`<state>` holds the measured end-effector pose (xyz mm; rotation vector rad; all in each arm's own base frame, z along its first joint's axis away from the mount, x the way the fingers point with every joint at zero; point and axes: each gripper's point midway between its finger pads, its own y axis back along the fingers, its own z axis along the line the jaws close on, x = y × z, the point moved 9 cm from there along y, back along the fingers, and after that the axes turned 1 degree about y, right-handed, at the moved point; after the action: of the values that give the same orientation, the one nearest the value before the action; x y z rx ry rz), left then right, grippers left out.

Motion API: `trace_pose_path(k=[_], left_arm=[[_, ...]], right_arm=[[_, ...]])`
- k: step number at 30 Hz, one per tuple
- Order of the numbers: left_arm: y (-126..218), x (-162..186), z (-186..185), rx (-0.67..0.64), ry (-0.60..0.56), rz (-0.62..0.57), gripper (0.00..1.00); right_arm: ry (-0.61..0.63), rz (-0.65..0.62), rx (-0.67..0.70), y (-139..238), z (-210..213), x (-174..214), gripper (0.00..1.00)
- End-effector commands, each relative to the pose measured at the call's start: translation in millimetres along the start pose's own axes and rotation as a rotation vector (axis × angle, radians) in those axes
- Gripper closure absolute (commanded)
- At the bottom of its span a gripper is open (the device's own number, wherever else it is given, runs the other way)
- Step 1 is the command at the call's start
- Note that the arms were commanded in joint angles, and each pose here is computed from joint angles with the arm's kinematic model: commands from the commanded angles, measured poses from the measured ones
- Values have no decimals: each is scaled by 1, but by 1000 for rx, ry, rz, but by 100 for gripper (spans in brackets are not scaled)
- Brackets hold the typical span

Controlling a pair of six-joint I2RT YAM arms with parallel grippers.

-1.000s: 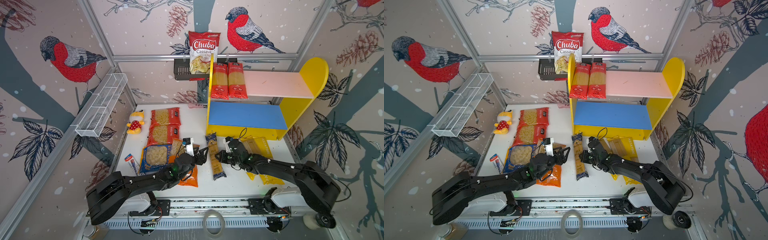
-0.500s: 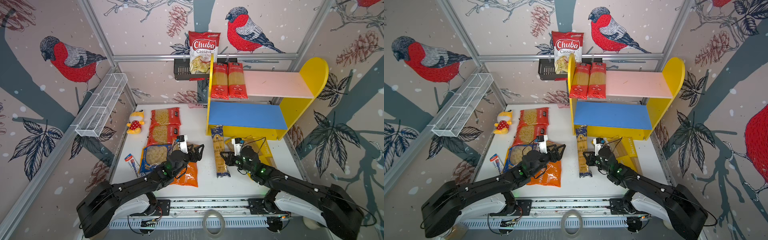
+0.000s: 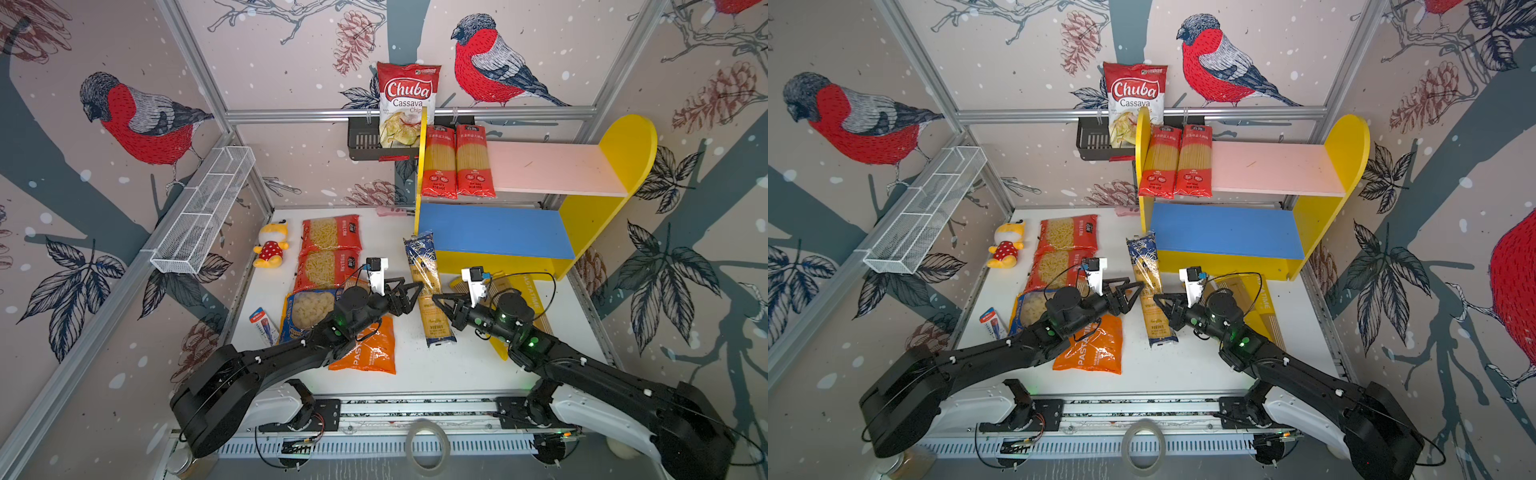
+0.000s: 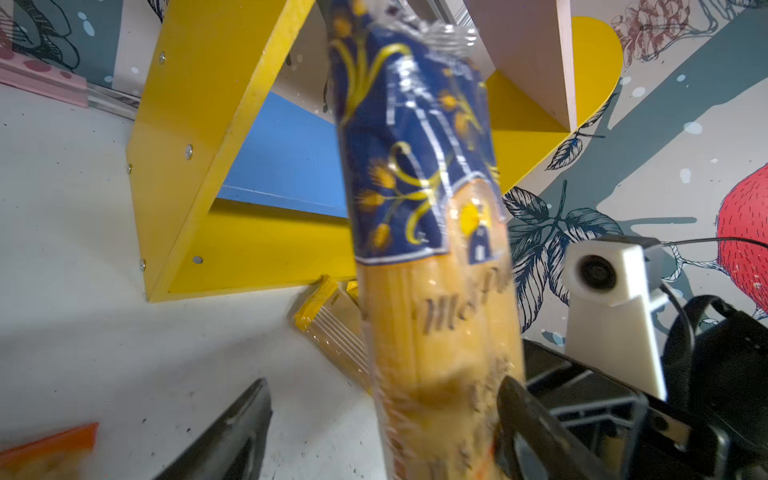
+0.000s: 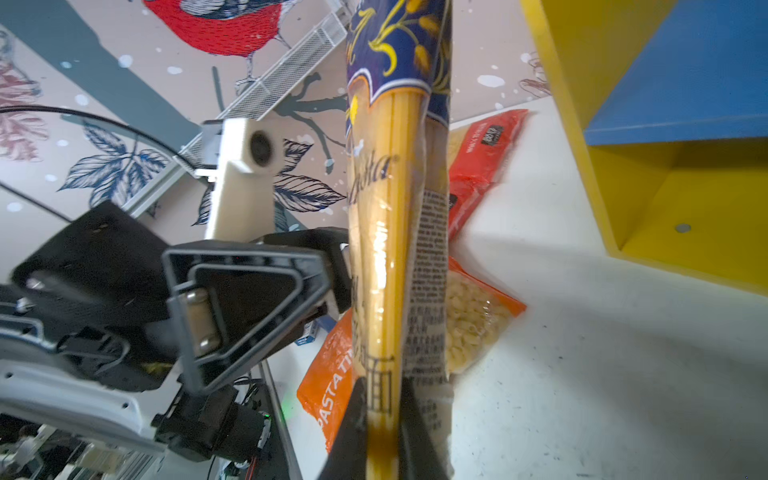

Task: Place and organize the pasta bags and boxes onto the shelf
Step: 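Lift the Moli Pasta bag upright with the right gripper while the left gripper grasps it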

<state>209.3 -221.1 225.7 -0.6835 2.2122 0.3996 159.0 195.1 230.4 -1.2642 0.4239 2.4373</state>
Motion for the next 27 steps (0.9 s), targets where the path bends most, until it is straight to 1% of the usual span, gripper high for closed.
trace_pose_path(k=[1, 4, 9, 14, 21, 24, 27], left_arm=[[-2, -15, -24, 183, -30, -25, 19], [-2, -21, -35, 259, -57, -24, 22], [5, -31, -46, 300, -112, -54, 26], [5, -34, -53, 344, -113, -43, 35], [6, -34, -54, 371, -104, -64, 61], [7, -35, -55, 390, -107, -65, 69], [8, -35, -57, 403, -117, -64, 74]], right_arm=[[120, -123, -202, 5, 31, -28, 100], [147, -117, -242, 3, 36, -32, 100], [173, -113, -304, 0, 44, -33, 100], [175, -105, -331, 0, 46, -26, 100], [172, -73, -334, 1, 42, -18, 100], [165, -67, -329, 0, 41, -16, 100], [157, -71, -315, -1, 39, -16, 100]])
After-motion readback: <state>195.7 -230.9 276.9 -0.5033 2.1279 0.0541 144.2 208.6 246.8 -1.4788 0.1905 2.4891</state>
